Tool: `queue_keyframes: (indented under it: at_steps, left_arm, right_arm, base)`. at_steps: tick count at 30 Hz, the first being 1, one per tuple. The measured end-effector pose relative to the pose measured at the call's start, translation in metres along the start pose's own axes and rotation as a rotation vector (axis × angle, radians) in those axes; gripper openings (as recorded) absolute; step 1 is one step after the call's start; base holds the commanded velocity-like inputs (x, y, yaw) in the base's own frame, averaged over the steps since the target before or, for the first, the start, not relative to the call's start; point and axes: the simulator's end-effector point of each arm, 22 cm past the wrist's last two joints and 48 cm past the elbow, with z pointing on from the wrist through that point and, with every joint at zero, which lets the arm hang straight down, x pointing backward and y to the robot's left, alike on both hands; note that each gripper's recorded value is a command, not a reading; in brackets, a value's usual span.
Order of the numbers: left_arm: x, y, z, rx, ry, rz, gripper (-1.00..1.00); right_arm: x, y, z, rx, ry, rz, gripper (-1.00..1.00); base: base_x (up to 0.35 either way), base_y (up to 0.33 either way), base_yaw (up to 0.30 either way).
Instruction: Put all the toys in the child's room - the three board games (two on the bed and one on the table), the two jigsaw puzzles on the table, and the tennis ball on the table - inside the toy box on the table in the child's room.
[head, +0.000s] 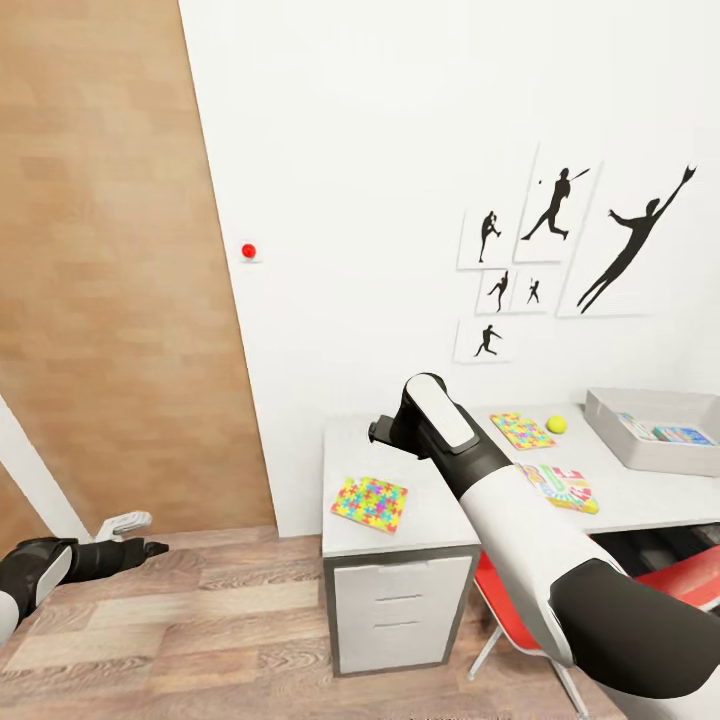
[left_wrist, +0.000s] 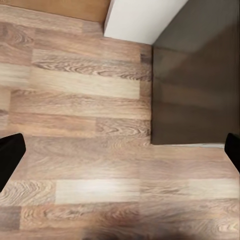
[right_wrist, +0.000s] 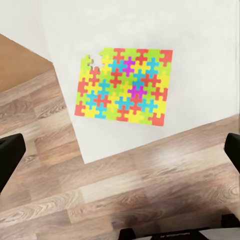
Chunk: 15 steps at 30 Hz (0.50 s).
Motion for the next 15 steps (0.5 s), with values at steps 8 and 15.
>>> queue_keyframes:
  at_steps: [8,15]
  left_arm:
    - [0.0013,-0.0002,0.0012,0.001,0.003,-0.001,1.00]
    - [0.0015,-0.0003,0.0014,0.000,0.003,-0.001,1.00]
  right_arm:
    - [0.0008,0.0002,0.0018,0.001,0.001,-0.002,1.00]
    - [0.0008,0.0005,0.0018,0.001,0.001,-0.003,1.00]
  base:
    - [0.098,0.067,-0.138]
    - [0.096,0.062,-0.010]
